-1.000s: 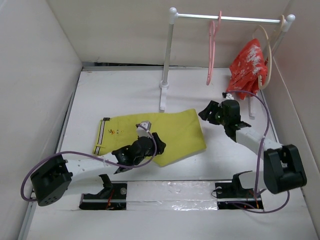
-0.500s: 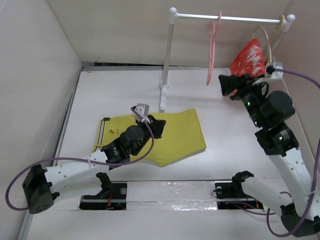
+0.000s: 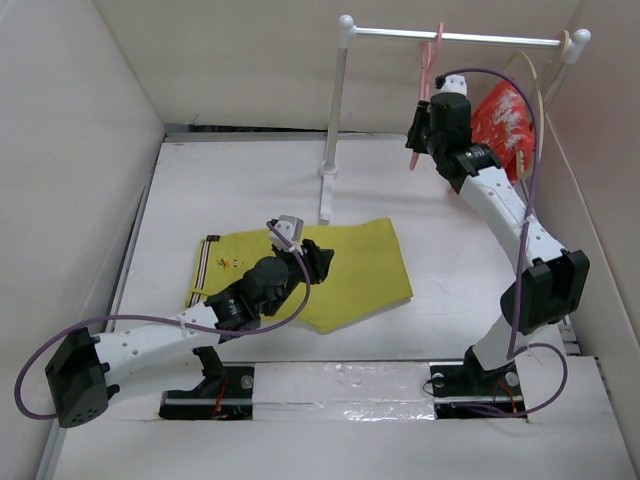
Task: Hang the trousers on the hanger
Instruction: Pick up the hanger from the clothesline.
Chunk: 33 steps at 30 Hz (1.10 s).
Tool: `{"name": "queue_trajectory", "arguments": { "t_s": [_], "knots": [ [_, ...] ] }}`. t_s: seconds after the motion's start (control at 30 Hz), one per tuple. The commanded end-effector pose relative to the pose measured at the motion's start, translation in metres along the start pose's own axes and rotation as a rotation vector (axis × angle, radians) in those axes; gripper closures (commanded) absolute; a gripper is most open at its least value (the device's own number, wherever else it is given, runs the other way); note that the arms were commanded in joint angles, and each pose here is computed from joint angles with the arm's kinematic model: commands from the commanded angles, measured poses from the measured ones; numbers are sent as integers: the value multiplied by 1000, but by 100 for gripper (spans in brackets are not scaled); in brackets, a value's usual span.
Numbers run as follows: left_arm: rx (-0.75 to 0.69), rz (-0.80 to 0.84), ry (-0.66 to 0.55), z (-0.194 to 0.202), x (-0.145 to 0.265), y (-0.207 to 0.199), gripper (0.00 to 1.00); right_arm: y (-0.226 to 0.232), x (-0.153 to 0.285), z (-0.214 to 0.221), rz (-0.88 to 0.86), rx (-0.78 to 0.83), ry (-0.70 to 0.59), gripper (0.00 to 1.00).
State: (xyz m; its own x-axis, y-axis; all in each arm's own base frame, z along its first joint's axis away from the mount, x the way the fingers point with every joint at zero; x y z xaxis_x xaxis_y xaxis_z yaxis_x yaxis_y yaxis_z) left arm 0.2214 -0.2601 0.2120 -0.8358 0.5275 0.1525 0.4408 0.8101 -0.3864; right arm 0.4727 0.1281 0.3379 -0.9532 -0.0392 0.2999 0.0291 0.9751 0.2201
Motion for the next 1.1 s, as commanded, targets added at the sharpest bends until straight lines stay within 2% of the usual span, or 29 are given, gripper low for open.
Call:
{"name": "queue_trajectory", "arguments": {
  "t_s": [0.0,0.03,0.07,0.27,0.37,0.43,0.53,0.67,0.7,0.87,1.03,1.07],
  "knots": [
    [16,41,-49,-17,1,-9,65,-8,21,-42,26,-24,-111,67],
    [17,45,-51,-17,2,-10,65,-6,20,-40,12,-27,-109,79],
    [20,49,-55,-18,1,-11,65,0,20,-37,-30,-27,-108,100],
    [23,46,-53,-17,1,-10,64,2,45,-69,-60,-35,-212,100],
    [19,56,-53,-15,0,-11,59,4,73,-99,-69,-43,-290,100],
    [14,53,-47,-13,-1,-11,58,2,87,-108,-70,-43,-310,100],
    [14,53,-47,-13,-1,-11,57,-3,95,-99,-62,-32,-274,100],
    [3,34,-54,-12,-3,-7,56,-15,96,-53,-49,-21,-184,100],
    [-3,30,-50,-11,-4,-7,56,-21,88,-24,-39,-10,-127,100],
    [-31,35,-37,-11,-12,-12,54,-43,89,43,-8,-5,-39,100],
    [-9,145,-29,-41,-18,-52,52,-43,99,95,-57,25,59,100],
    [-13,146,-26,-53,-25,-63,51,-45,100,120,-58,39,108,100]
  ]
}}
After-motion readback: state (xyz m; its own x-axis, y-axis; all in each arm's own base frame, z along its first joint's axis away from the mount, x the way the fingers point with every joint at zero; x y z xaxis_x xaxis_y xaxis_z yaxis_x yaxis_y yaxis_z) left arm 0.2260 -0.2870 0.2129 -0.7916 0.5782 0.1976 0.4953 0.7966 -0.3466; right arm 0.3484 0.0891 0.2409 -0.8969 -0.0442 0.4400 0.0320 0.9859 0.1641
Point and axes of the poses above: each gripper's point midway between its finger pads, its own x axis back along the fingers, its own y axis along the line the jaws close on, z = x × y, the point moved 1 cm from there along x, back along the fingers, and after that the axes turned 1 degree about -x, right-handed, at the moved point
